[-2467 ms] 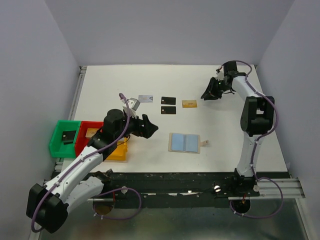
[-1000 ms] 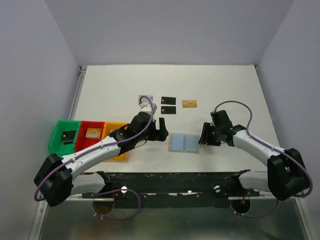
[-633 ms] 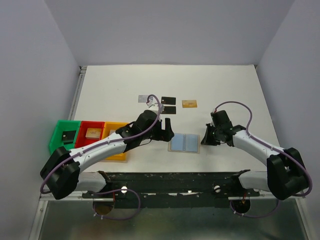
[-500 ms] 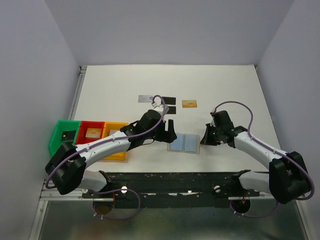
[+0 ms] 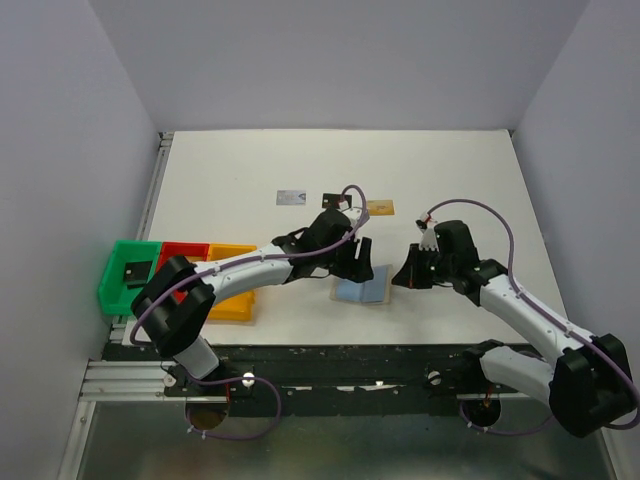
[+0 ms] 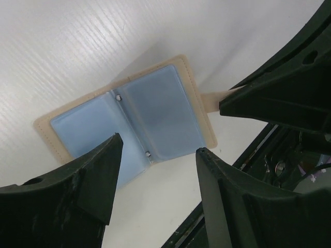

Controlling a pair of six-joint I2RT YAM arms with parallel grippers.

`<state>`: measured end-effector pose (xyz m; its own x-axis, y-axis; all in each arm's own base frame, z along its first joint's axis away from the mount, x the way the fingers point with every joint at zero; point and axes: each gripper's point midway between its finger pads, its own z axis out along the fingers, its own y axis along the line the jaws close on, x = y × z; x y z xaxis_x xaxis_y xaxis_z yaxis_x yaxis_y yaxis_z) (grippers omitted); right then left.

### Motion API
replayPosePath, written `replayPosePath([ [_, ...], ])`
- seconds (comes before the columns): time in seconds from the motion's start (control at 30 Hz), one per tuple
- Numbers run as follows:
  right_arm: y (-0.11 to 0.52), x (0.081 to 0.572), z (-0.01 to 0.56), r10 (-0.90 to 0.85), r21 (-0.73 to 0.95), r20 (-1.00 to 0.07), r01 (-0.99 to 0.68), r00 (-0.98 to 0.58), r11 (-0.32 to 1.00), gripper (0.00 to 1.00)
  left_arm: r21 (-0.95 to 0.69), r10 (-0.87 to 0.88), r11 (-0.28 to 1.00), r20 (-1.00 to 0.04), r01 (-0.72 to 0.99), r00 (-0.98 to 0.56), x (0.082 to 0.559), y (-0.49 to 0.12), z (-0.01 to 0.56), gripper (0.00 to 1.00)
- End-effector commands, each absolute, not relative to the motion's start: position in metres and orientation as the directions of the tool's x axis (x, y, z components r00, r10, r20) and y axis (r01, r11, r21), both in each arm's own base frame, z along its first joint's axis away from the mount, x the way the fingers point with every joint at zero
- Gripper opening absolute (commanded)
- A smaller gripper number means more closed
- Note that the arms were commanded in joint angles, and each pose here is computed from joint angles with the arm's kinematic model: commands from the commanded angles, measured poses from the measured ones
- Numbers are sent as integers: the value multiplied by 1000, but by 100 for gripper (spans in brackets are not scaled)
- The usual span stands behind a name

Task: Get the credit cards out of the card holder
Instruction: Remove the credit card from the card holder.

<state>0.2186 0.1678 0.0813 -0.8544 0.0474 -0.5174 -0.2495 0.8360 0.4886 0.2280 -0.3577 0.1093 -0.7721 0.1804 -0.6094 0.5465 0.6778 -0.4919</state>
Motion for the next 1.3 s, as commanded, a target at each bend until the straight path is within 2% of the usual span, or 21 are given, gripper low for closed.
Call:
replayPosePath([
  [0.0,182,216,98,12,530,-559,-346,-829,774,0,-491,248,646,-589,584,-769,221,-370,105,71],
  [0.73,187,217,110,2,540,-580,-382,-815,750,0,-472,336,624,-556,622,-760,221,-389,83,67],
  [1.07,189,218,111,1,545,-579,-386,-815,745,0,-466,357,618,-552,633,-754,217,-393,78,72],
  [1.27,188,216,109,-1,543,-576,-384,-817,746,0,-459,364,624,-545,633,-755,217,-394,74,68],
])
